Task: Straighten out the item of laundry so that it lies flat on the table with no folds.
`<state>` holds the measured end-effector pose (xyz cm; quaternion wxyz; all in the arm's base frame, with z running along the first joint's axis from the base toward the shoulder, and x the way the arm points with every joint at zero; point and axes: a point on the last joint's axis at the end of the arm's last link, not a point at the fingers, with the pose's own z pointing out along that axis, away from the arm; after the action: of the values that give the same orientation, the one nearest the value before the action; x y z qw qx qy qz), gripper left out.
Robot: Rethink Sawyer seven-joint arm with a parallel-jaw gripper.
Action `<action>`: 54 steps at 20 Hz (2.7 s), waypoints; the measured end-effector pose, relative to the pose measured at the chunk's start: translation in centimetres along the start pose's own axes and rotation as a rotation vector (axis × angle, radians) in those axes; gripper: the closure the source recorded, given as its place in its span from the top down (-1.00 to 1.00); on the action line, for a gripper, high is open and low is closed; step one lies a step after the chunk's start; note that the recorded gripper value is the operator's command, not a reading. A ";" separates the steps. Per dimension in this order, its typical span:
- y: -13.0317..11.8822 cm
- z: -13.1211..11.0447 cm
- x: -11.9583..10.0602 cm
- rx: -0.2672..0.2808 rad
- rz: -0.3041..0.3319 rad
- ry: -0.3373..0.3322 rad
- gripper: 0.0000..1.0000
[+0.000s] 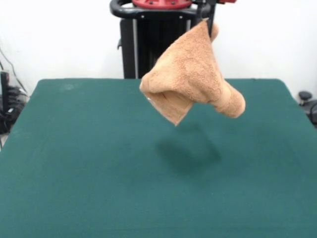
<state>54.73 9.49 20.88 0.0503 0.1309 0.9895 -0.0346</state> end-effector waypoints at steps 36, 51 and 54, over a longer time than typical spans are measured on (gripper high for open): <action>-11.5 9.0 -16.3 0.128 -0.050 -0.224 -1.00; -7.3 16.7 -12.8 0.033 -0.036 -0.270 -1.00; -6.5 16.8 -11.5 0.018 0.001 -0.238 -1.00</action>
<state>65.56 -1.05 5.76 0.1661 0.1270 0.9761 -0.0589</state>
